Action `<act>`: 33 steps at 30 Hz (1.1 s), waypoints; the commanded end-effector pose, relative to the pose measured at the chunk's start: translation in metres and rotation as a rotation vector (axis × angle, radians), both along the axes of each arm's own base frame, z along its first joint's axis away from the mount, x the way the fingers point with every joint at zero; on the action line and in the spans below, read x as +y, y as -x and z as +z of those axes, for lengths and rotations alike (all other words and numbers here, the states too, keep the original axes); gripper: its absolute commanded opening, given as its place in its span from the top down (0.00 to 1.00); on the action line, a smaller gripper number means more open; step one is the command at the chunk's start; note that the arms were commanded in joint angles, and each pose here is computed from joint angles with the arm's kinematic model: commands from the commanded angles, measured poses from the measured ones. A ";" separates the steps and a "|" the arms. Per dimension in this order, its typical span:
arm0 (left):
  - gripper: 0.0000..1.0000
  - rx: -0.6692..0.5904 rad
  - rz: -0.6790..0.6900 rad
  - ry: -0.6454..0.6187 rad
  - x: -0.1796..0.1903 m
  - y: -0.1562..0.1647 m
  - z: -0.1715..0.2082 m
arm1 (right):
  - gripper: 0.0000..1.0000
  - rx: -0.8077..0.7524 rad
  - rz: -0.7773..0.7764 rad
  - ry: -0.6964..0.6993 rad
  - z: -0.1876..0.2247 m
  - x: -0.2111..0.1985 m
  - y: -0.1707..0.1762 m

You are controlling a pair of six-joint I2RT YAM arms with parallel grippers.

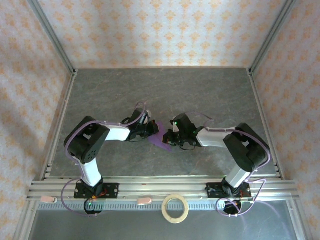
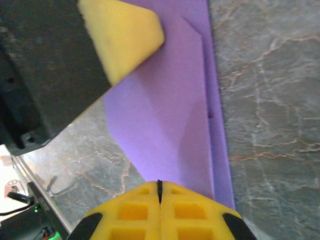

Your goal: Fold a paper plane with a square sheet of paper (pick it up from the middle)

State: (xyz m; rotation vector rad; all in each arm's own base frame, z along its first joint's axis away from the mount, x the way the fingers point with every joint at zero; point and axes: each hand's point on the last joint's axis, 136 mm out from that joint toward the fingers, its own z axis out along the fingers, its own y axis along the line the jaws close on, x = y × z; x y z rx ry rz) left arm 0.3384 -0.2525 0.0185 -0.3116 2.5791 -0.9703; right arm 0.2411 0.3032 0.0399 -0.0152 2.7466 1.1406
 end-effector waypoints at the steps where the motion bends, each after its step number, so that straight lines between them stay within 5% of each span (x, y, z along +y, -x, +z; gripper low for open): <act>1: 1.00 0.065 0.016 -0.098 0.015 0.008 -0.031 | 1.00 0.055 0.030 0.011 -0.002 0.003 0.015; 8: 1.00 0.071 0.012 -0.111 0.016 0.008 -0.034 | 1.00 0.136 0.014 0.165 -0.045 -0.037 0.048; 17: 1.00 0.084 0.007 -0.107 0.016 0.012 -0.038 | 1.00 0.101 -0.034 0.036 -0.012 -0.047 0.059; 19: 1.00 0.087 0.007 -0.096 0.015 0.013 -0.036 | 0.95 0.072 -0.072 -0.027 0.007 -0.043 0.051; 22: 1.00 0.092 0.008 -0.077 0.014 0.015 -0.033 | 0.73 0.087 -0.159 -0.077 0.021 -0.043 0.043; 33: 1.00 0.120 0.002 -0.031 0.008 0.021 -0.028 | 0.58 0.201 -0.191 -0.045 -0.005 -0.041 0.045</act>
